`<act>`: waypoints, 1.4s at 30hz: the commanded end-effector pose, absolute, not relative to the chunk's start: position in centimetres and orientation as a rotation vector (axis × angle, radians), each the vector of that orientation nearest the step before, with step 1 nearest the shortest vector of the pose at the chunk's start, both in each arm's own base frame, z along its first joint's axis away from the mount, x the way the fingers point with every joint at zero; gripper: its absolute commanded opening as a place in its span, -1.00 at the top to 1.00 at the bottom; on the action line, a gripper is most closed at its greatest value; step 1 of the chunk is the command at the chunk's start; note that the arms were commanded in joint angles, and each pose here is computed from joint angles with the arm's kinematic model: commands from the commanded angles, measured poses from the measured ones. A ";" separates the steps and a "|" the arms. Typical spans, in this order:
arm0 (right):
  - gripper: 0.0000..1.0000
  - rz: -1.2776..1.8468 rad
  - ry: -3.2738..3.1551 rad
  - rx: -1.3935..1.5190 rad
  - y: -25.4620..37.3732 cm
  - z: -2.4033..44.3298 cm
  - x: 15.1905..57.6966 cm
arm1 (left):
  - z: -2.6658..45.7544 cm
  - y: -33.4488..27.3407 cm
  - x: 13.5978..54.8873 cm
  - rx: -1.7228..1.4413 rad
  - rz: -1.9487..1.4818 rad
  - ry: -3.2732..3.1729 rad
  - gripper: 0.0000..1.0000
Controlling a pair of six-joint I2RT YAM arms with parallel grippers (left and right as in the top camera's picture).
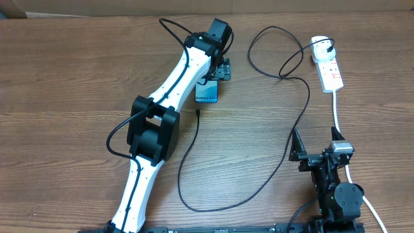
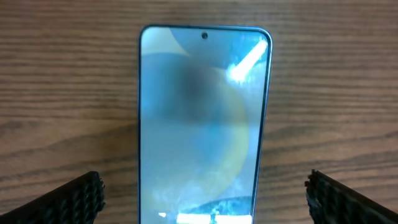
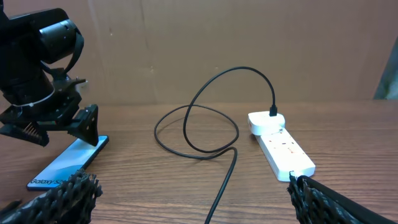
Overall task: Plug charger to phone and switch on socket
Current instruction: 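Lower the open left gripper around the phone's bottom edge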
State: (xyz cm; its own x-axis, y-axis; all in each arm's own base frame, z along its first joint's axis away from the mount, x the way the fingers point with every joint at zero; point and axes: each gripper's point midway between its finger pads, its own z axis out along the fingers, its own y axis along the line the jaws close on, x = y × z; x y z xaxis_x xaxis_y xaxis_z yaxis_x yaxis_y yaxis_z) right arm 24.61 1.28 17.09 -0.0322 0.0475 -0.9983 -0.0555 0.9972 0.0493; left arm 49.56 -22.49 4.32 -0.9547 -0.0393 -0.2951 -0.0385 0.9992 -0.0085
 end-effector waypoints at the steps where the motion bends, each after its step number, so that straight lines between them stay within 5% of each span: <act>1: -1.00 0.096 1.598 -0.009 1.5 16.9 24.6 | 3.7 -22.7 49.5 -0.030 -0.023 2.858 -1.00; 42: -1.00 0.096 1.598 -0.009 1.5 16.9 24.6 | 1.3 -21.9 50.3 -0.123 0.004 2.816 -1.00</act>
